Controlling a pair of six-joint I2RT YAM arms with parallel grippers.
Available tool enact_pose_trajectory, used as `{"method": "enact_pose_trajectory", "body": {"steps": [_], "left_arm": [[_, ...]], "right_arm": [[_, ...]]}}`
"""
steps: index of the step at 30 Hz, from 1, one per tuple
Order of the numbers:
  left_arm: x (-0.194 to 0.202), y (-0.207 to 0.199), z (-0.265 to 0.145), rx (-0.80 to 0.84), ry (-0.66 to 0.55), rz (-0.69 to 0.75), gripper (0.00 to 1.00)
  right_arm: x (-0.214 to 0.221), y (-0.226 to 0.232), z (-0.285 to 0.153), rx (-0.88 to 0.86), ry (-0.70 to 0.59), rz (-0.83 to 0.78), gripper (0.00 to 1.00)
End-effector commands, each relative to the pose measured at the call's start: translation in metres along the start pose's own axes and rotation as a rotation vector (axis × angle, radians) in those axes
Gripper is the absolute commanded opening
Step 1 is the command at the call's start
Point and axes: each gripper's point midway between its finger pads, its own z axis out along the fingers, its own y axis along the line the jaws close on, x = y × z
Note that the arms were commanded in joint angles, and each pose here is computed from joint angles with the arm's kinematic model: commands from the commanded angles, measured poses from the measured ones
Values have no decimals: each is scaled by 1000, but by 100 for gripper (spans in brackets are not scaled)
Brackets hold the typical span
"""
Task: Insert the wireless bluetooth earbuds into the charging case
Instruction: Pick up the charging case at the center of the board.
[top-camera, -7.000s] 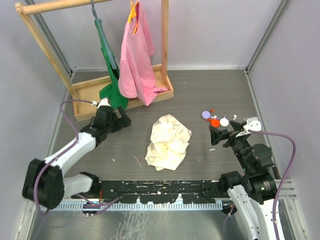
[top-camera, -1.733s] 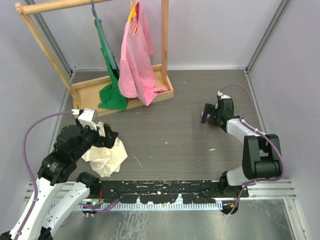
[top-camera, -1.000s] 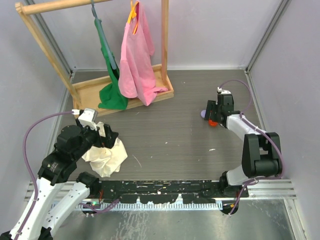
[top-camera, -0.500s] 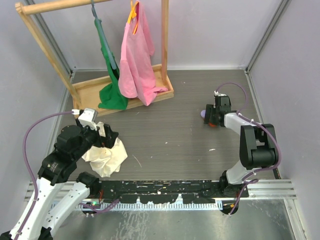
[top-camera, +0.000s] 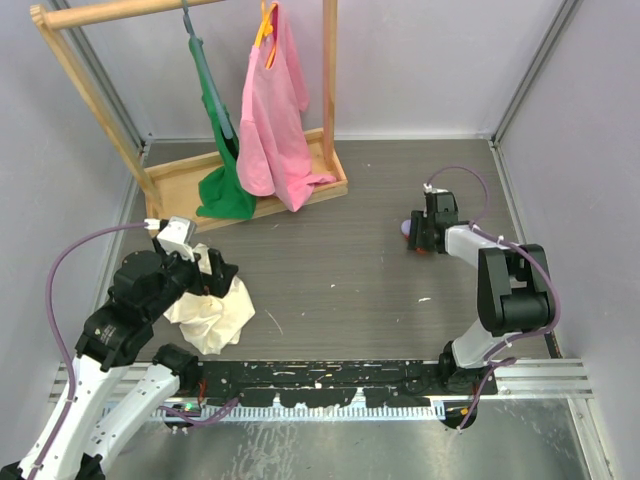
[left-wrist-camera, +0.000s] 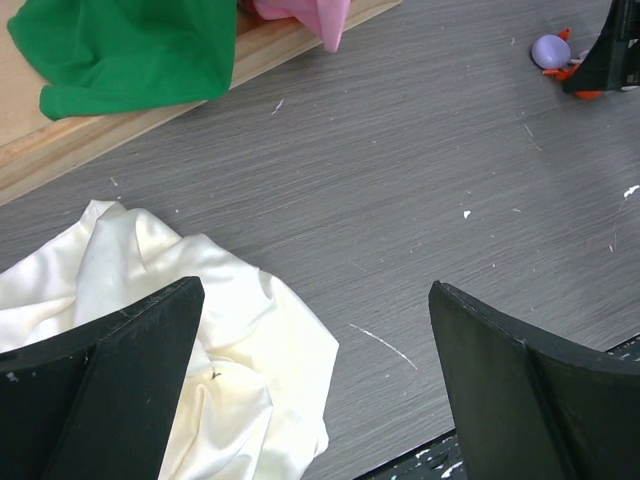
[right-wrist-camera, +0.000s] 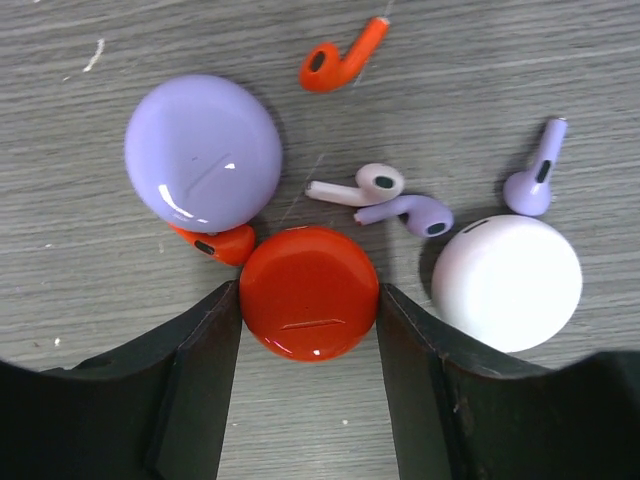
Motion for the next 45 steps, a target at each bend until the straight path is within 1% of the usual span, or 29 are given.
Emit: {"method": "enact_pose_trajectory", "body": {"steps": [1, 5, 10, 18, 24, 29, 34, 36, 41, 45], "left_arm": [[-14, -9, -2, 48, -61, 19, 98], [-12, -15, -2, 73, -56, 9, 98], [-9, -22, -1, 107, -37, -22, 98], [-1, -39, 6, 180, 34, -114, 98], [9, -63, 17, 281, 118, -233, 98], [12, -76, 28, 340, 145, -316, 98], [18, -84, 40, 376, 164, -385, 98], [20, -88, 45, 398, 176, -422, 100], [27, -98, 54, 454, 205, -481, 94], [27, -106, 59, 503, 210, -515, 82]], "right_arm": [[-13, 19, -16, -25, -66, -48, 49], [-4, 46, -30, -58, -76, -108, 49], [6, 83, -53, -139, -103, -192, 49], [16, 144, -96, -307, -175, -422, 49], [16, 184, -136, -429, -272, -609, 50], [17, 218, -170, -521, -371, -772, 54], [24, 246, -196, -606, -450, -941, 53], [29, 257, -205, -638, -486, -1006, 52], [37, 277, -225, -726, -562, -1120, 52], [42, 292, -238, -789, -622, -1187, 51]]}}
